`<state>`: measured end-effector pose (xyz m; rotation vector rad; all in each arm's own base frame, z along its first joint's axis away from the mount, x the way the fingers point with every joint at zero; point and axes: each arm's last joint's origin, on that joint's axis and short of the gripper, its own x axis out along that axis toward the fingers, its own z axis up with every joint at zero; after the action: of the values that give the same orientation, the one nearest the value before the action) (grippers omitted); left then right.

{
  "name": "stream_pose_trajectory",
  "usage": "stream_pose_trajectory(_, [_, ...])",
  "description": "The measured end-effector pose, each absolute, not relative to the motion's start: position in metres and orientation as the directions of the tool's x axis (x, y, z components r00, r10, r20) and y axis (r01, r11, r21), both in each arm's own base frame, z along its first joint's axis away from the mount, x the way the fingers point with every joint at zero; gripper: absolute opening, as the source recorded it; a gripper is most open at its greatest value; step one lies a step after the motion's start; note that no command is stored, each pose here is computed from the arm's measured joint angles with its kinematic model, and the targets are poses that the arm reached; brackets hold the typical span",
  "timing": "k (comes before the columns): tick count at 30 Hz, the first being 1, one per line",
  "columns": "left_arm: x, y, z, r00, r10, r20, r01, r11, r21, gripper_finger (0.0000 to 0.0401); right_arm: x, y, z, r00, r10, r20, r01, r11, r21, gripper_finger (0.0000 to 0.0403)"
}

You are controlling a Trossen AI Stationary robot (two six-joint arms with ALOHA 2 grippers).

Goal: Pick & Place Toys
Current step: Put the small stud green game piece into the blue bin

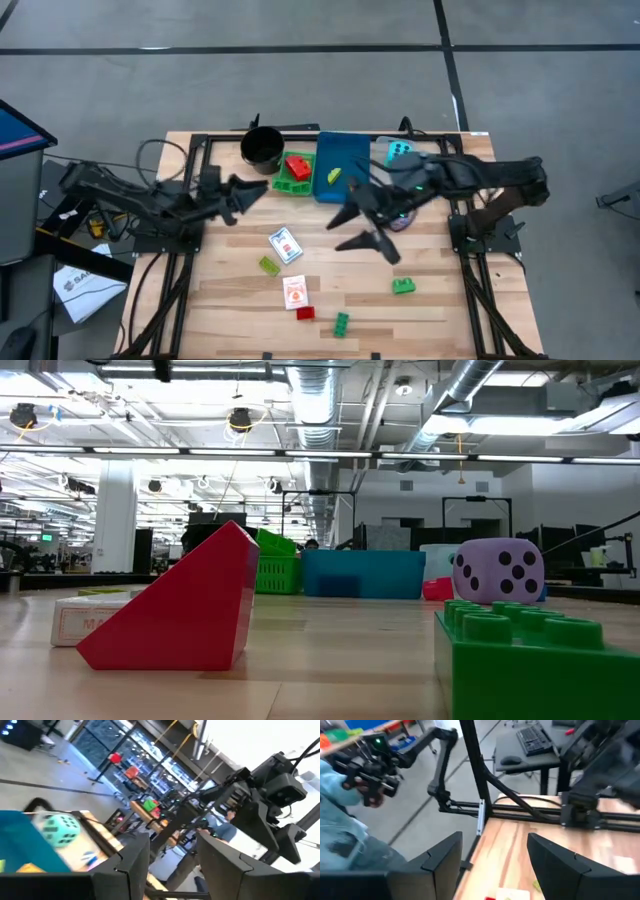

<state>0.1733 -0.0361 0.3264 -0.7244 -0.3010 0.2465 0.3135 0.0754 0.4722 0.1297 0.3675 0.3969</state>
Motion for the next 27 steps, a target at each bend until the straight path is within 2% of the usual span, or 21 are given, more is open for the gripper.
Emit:
stream_pose_trajectory(8, [0.219,-0.052,0.305,0.937,0.286,0.202,-0.077,0.73,-0.679,0.0158,0.26,0.089,0.485,0.891,0.204,-0.405,-0.179,0.979,0.098,0.0219])
stream_pose_trajectory(14, [0.231,-0.056,0.295,0.955,0.236,0.182,-0.058,0.746,-0.663,0.0158,0.233,0.097,0.486,0.894,0.027,-0.447,0.047,0.987,0.154,0.0219])
stream_pose_trajectory(22, [0.226,-0.058,0.301,0.969,0.131,0.21,0.012,0.822,-0.569,0.0158,0.228,0.138,0.476,0.9,-0.193,-0.391,0.284,0.939,0.191,0.0219])
stream_pose_trajectory(27, [0.219,-0.058,0.298,0.992,0.024,0.125,0.049,0.837,-0.545,0.0158,0.24,0.168,0.457,0.882,-0.289,-0.373,0.393,0.887,0.242,0.0219])
